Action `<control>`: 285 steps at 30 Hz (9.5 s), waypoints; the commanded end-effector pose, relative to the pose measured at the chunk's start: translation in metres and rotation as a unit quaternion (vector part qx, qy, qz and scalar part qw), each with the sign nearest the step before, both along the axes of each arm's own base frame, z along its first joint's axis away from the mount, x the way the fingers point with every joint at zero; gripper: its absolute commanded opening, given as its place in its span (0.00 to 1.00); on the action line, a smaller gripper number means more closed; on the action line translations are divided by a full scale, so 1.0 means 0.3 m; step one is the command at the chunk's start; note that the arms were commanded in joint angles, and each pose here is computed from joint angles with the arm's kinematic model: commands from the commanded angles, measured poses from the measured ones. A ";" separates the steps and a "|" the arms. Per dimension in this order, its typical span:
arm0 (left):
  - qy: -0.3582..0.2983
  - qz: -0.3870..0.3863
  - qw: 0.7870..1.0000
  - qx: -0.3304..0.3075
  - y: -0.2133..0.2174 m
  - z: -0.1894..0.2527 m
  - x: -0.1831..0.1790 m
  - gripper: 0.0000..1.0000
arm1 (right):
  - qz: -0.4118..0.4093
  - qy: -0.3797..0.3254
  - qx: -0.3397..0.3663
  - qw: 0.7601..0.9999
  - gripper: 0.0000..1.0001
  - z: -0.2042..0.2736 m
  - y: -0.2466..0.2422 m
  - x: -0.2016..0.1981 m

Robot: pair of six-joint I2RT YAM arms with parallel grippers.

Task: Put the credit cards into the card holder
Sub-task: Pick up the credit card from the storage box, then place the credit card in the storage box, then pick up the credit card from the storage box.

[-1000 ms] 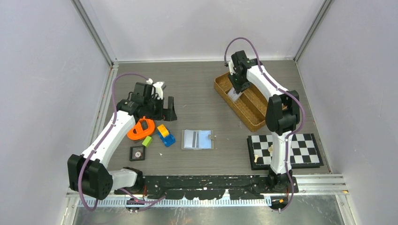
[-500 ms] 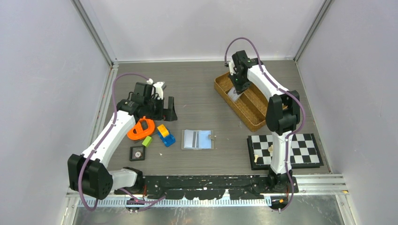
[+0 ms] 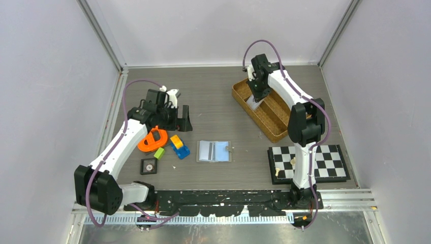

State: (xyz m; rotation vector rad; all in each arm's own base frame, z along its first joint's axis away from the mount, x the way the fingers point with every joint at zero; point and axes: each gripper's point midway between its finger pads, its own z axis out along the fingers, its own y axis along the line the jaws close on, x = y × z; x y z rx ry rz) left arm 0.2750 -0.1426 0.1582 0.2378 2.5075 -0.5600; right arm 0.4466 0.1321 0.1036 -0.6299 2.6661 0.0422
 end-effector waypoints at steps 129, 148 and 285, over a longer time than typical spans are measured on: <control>-0.011 -0.357 0.888 -0.291 -0.454 0.258 -0.393 0.00 | 0.221 0.059 0.327 0.917 0.38 0.534 0.533 -0.781; -0.153 -0.111 0.902 -0.389 -0.577 0.435 0.043 0.00 | 0.005 -0.062 0.510 0.858 0.77 0.552 0.394 -0.561; -0.050 -0.023 0.970 -0.238 -0.610 0.060 0.355 0.64 | -0.072 -0.101 0.050 0.991 0.74 0.078 -0.267 0.173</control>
